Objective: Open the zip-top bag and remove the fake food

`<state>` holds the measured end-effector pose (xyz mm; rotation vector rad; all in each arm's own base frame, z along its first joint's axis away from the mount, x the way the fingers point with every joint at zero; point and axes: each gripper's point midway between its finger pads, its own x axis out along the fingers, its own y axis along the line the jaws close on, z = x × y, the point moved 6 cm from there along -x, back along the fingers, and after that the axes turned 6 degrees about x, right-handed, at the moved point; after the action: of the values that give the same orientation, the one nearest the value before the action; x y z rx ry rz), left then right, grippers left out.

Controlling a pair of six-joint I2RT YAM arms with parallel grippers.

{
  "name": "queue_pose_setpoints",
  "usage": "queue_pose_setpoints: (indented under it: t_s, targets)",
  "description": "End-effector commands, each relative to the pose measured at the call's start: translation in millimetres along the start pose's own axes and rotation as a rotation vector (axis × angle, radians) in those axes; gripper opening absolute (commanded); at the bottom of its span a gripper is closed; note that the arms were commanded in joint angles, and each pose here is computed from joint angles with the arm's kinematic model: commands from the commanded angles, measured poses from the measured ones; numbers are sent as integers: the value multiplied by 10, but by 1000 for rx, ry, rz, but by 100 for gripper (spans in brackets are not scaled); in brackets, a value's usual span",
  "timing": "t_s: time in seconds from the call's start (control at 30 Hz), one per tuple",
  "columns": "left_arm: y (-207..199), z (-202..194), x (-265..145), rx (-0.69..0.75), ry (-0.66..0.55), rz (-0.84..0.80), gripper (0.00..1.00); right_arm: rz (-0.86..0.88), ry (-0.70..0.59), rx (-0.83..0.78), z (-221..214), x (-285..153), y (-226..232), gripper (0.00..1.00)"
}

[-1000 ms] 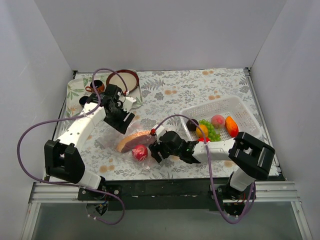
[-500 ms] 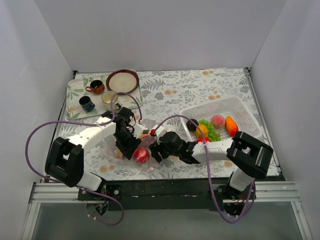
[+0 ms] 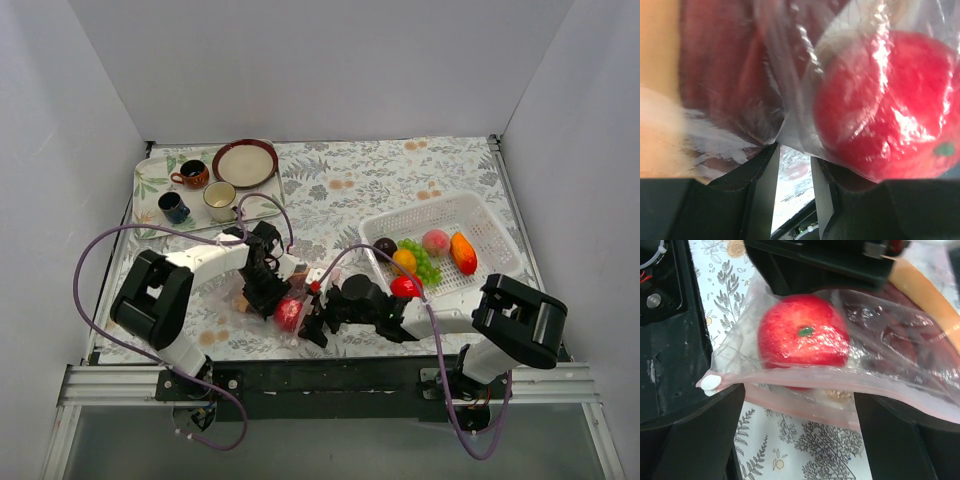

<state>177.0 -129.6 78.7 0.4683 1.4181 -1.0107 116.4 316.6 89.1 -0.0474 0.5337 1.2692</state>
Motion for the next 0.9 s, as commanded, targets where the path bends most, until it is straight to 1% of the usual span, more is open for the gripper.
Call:
queue_pose_setpoints:
  t_s: [0.0,0.1,0.27,0.43,0.53,0.6,0.63,0.67,0.7,0.77,0.8,0.87]
  targets:
    - [35,272,-11,19,-85,5,31,98,-25,-88,182,168,127,98]
    - [8,316,-24,25,-89,6,31,89,-7,-86,153,238,104,99]
    - [-106,410,-2,27,-85,-27,30,62,-8,-92,230,383,78,99]
    - [-252,399,70,65,-51,-32,30,-24,-17,-79,248,465,-2,99]
    - [-265,354,53,79,-48,-11,29,-39,4,-86,214,455,-20,98]
    - [-187,245,76,77,-18,54,28,-58,33,-86,139,402,-49,98]
    - [-151,222,57,83,-27,79,27,-62,48,-89,108,381,-52,98]
    - [-107,153,75,72,-10,100,26,-66,58,-89,95,341,-52,97]
    - [-36,118,56,45,-14,110,25,-76,96,-84,23,301,-64,92]
    - [13,73,26,22,-17,100,25,-89,99,-79,23,226,-64,85]
    - [64,58,1,0,-27,102,25,-93,125,-76,-53,178,-72,74]
    - [93,54,-33,-13,-43,105,25,-89,104,-77,-3,102,-47,65]
